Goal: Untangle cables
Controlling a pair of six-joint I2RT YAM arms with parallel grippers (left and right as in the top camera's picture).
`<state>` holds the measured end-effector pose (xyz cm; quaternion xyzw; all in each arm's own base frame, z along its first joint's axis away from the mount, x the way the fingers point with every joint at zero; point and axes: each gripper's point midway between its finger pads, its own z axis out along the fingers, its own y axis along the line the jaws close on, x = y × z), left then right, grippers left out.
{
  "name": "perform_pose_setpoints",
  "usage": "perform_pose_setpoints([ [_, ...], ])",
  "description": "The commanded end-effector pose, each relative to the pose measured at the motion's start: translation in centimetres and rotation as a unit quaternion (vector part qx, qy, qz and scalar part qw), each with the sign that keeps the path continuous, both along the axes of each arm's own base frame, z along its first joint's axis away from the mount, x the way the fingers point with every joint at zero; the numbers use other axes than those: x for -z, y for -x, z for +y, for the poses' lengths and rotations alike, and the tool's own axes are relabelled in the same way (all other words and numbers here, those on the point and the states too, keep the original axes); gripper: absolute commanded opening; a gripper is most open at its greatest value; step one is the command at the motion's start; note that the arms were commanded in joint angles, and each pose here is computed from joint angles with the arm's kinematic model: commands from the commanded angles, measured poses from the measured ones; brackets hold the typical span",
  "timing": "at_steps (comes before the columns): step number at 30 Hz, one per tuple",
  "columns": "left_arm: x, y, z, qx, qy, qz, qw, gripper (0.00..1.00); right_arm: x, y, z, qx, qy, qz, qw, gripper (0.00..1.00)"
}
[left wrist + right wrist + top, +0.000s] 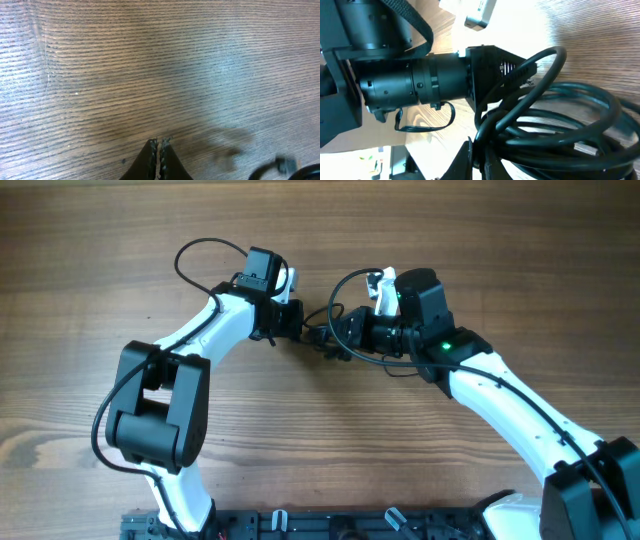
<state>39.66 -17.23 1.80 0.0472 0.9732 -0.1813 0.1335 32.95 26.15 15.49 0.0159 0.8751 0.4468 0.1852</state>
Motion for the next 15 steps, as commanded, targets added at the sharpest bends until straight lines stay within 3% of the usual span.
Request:
perform_pose_setpoints([
  [1, 0.8, -0.1, 0.9, -0.015, -0.02, 0.004, 1.0, 0.05, -1.1, -0.1, 0.0, -0.007, -0.002, -0.025, 1.0, 0.04],
  [9, 1.2, -0.6, 4.7, -0.122, -0.021, 0.04, 0.991, 0.09, 1.5, -1.2, -2.2, 0.048, 0.07, -0.017, 0.996, 0.04],
  [15, -0.6, -0.1, 3.0, -0.108, 0.117, 0.085, 0.984, 0.21, 3.5, -1.4, -2.1, 0.031, 0.091, -0.017, 0.995, 0.04],
])
